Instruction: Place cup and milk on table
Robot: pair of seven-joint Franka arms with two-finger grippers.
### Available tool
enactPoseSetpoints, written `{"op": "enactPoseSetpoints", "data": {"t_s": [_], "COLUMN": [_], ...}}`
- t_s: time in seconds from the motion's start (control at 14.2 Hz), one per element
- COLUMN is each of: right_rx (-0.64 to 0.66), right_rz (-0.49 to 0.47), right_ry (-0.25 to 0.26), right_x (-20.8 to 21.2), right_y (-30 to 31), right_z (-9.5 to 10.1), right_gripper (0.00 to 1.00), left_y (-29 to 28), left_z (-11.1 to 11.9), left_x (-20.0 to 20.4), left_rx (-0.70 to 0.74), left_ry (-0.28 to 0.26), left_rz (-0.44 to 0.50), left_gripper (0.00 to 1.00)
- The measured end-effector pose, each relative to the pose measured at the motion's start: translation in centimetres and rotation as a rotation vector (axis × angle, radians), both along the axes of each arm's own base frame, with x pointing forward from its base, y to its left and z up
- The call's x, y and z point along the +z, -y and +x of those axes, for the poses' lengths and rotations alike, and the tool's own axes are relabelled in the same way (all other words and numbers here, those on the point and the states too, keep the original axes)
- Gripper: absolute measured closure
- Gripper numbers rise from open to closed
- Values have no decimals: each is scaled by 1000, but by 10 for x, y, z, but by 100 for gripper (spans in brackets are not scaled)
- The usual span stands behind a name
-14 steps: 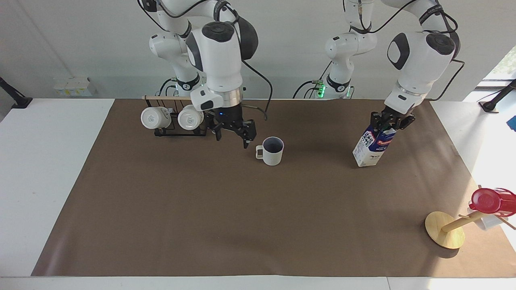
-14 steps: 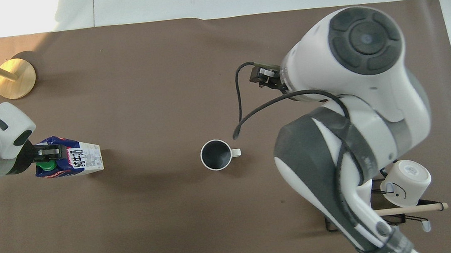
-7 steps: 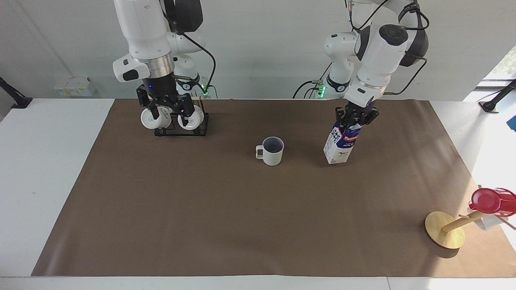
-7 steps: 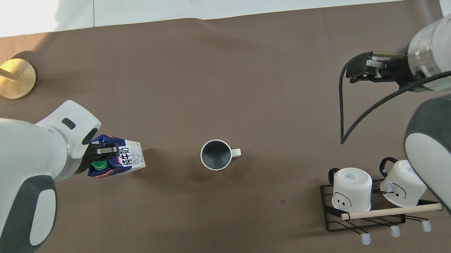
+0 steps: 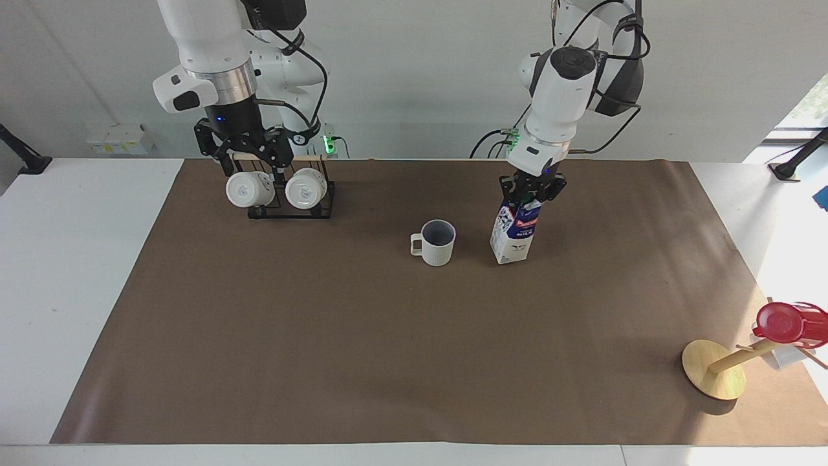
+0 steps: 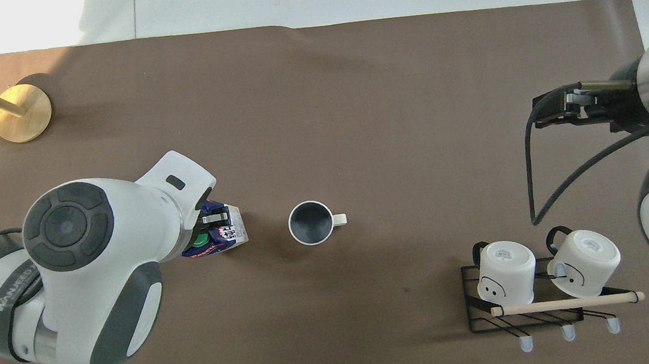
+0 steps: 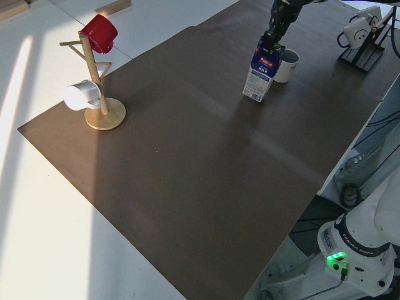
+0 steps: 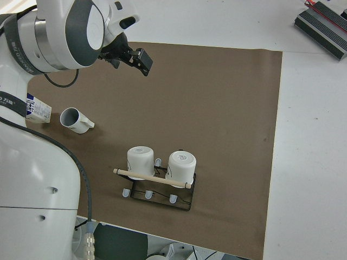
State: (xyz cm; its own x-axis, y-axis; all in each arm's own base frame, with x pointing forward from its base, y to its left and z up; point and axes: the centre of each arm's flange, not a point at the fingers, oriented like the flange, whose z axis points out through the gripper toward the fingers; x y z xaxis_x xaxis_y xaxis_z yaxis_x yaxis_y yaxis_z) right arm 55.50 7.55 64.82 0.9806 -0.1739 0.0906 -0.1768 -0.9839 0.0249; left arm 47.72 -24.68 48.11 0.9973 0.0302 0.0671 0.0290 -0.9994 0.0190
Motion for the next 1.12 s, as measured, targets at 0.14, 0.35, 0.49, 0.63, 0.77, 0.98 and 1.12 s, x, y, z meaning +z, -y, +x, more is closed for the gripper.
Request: {"op": "enactPoseSetpoints", "data": {"t_s": [0.14, 0.35, 0.49, 0.63, 0.77, 0.98, 1.12], "right_rx": [10, 27, 29, 26, 24, 24, 25], "right_rz": [1, 1, 1, 2, 1, -3, -3], "right_ry": [-20, -30, -35, -37, -47, -84, -85], "right_x": [11, 23, 22, 21, 20, 17, 17], "right_y": [9, 17, 18, 20, 22, 21, 21], "right_z": [-4, -8, -8, -8, -9, -13, -13], "right_gripper": [0, 0, 0, 0, 0, 0, 0], "left_y": [16, 36, 37, 37, 37, 38, 37], "left_z": [-2, -3, -1, -1, -1, -1, 0], "left_x": [-10, -26, -26, -26, -26, -27, -30], "left_rx": [7, 24, 26, 26, 25, -15, -35], "left_ry": [10, 17, 22, 22, 22, 22, 17], "left_rz": [13, 8, 6, 6, 7, 11, 14], "left_gripper": [57, 57, 57, 57, 56, 43, 22]}}
